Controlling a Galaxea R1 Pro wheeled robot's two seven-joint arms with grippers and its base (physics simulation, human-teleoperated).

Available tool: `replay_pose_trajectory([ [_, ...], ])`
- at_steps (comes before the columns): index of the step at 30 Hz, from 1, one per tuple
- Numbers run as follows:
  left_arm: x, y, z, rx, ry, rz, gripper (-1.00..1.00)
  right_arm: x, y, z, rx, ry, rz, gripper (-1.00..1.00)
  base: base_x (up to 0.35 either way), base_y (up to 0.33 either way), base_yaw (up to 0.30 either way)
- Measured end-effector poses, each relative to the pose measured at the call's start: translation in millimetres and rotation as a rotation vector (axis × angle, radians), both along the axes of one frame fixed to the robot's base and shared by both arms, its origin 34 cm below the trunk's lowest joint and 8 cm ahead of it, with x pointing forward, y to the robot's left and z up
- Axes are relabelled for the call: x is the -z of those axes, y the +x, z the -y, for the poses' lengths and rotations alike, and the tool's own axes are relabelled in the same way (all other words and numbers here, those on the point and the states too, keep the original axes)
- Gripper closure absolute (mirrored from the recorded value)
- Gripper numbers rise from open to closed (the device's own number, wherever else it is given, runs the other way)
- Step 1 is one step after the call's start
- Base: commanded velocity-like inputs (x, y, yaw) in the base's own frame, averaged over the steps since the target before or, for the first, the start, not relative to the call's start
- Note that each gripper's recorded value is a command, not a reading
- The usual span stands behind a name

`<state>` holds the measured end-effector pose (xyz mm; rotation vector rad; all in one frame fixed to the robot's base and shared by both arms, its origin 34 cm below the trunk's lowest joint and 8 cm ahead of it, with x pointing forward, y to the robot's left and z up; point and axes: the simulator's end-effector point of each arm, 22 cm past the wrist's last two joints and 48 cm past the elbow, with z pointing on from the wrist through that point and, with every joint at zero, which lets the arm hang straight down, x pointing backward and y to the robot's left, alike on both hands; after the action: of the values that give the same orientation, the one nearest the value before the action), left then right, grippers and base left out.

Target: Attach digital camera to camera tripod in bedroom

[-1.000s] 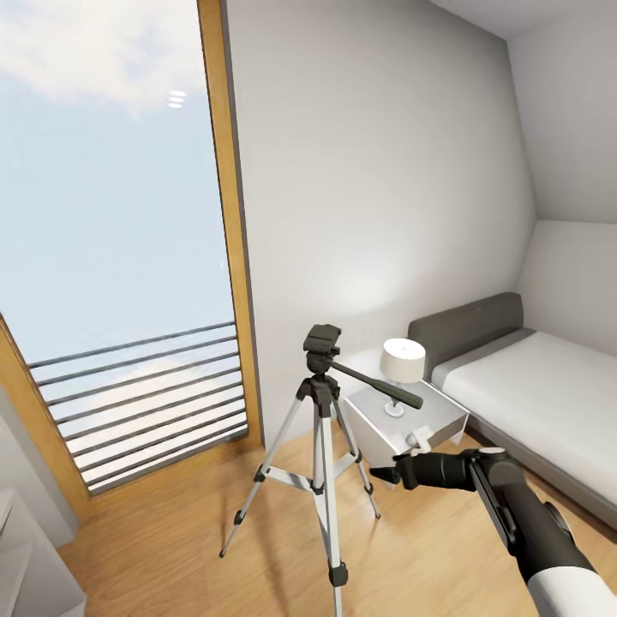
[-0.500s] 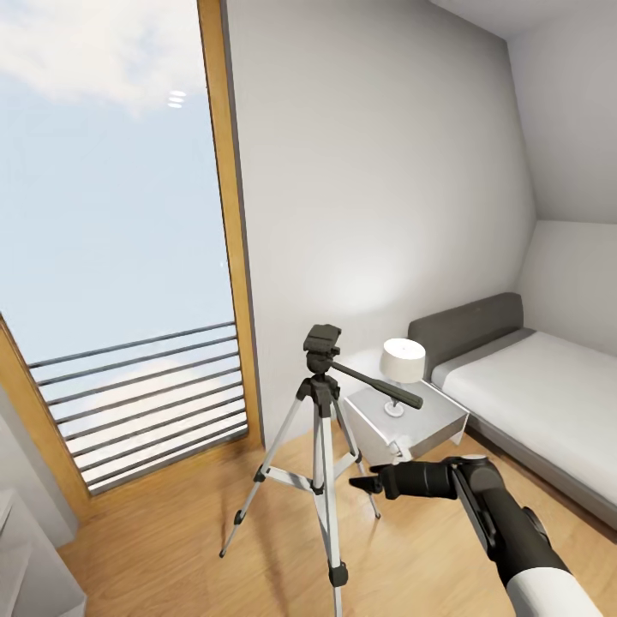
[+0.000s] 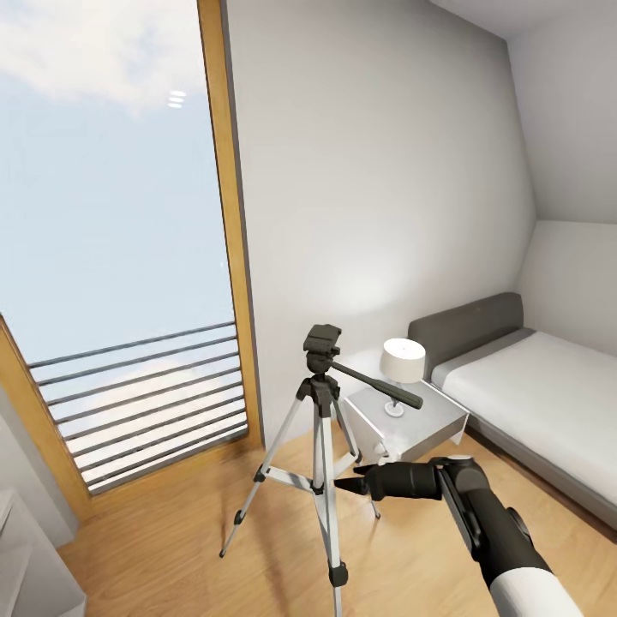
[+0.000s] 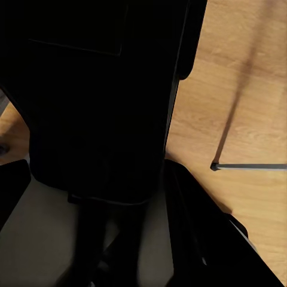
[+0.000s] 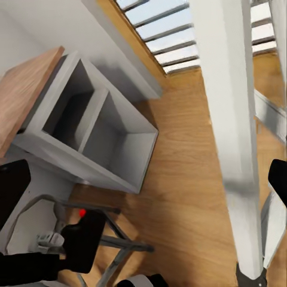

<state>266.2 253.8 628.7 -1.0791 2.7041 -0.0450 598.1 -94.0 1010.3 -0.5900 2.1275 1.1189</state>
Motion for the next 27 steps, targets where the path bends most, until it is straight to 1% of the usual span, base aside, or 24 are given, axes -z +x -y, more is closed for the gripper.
replay_pose_trajectory([
  [1, 0.0, 0.0, 0.0, 0.000, 0.000, 0.000, 1.00, -1.0, -0.4, -4.6, -0.002, 0.007, 0.000, -1.00, 0.000, 0.000, 0.000],
  [5, 0.0, 0.0, 0.0, 0.000, 0.000, 0.000, 1.00, -1.4, -0.1, -9.9, -0.001, 0.011, 0.000, -1.00, 0.000, 0.000, 0.000],
  [9, 0.0, 0.1, 0.1, 0.001, 0.000, 0.000, 1.00, 2.3, 1.4, -17.5, 0.011, 0.009, -0.007, -1.00, 0.000, 0.000, 0.000],
  [10, 0.0, 0.1, 0.5, 0.001, -0.001, 0.000, 1.00, 1.3, 5.8, -36.6, 0.029, 0.015, 0.006, -1.00, 0.000, 0.000, 0.000],
  [14, 0.0, 0.1, 1.0, 0.001, -0.001, 0.000, 1.00, -3.7, 14.2, -57.9, 0.057, 0.021, 0.051, -1.00, 0.000, 0.000, 0.000],
  [15, 0.0, 0.1, 1.1, 0.001, -0.001, 0.000, 1.00, -5.4, 18.1, -63.7, 0.069, 0.021, 0.073, -1.00, 0.000, 0.000, 0.000],
  [19, 0.0, 0.2, 1.3, 0.002, -0.002, 0.001, 1.00, -3.9, 22.1, -70.0, 0.085, 0.019, 0.097, -1.00, 0.000, 0.000, 0.000],
  [27, 0.0, 0.2, 1.4, 0.003, -0.002, 0.001, 1.00, 5.0, 22.6, -74.4, 0.099, 0.018, 0.094, -1.00, 0.000, 0.000, 0.000],
])
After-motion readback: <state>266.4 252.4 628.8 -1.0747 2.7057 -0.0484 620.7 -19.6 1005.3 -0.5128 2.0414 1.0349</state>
